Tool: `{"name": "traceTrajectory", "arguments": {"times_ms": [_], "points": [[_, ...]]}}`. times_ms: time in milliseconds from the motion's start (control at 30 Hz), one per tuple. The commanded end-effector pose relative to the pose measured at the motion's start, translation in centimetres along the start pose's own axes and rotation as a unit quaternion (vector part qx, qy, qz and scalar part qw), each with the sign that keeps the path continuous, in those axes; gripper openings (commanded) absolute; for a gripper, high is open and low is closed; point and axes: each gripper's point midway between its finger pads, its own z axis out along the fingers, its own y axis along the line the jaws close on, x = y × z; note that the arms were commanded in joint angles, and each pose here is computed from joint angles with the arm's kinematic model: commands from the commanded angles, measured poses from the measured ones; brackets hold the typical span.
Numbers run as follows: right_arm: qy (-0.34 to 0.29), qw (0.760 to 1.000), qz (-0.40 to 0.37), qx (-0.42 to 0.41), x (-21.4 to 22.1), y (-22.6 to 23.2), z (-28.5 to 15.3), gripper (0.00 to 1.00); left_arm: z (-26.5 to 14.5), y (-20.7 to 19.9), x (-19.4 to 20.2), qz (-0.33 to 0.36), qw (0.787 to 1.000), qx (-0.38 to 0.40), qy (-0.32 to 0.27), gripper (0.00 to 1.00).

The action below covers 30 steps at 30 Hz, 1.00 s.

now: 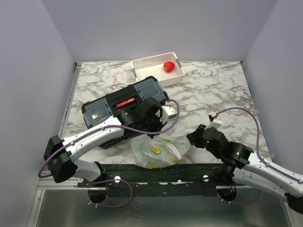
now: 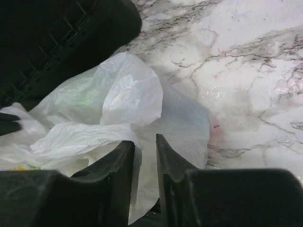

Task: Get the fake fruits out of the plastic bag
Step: Untie the plastic bag at the center of the board.

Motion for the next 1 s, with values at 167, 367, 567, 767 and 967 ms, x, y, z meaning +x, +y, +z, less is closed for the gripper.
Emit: {"name": "traceTrajectory", "arguments": {"times_ms": [167, 367, 567, 767, 967], "points": [[0.0, 0.994, -0.105, 0.029, -2.7, 2.3, 1.1, 0.4, -5.0, 2.5, -3.9, -0.009, 0.979, -0.111, -0.172, 0.0], [-0.012, 0.979, -0.202, -0.009, -5.2, 6.1, 1.8, 0.59, -5.8, 0.7, -4.9, -0.009, 0.973, -0.066, -0.22, 0.0], [-0.013, 0.956, -0.279, -0.086, -5.6, 9.5, 2.0, 0.67, -7.6, 1.0, -5.4, -0.001, 0.961, -0.085, -0.264, 0.0], [-0.012, 0.944, -0.287, -0.16, -5.1, 11.7, 0.8, 0.74, -8.8, 1.3, -5.8, 0.005, 0.949, -0.099, -0.299, 0.0], [-0.018, 0.937, -0.272, -0.217, -5.1, 14.3, 0.3, 0.76, -9.1, 1.5, -5.8, 0.006, 0.945, -0.106, -0.309, 0.0]]}}
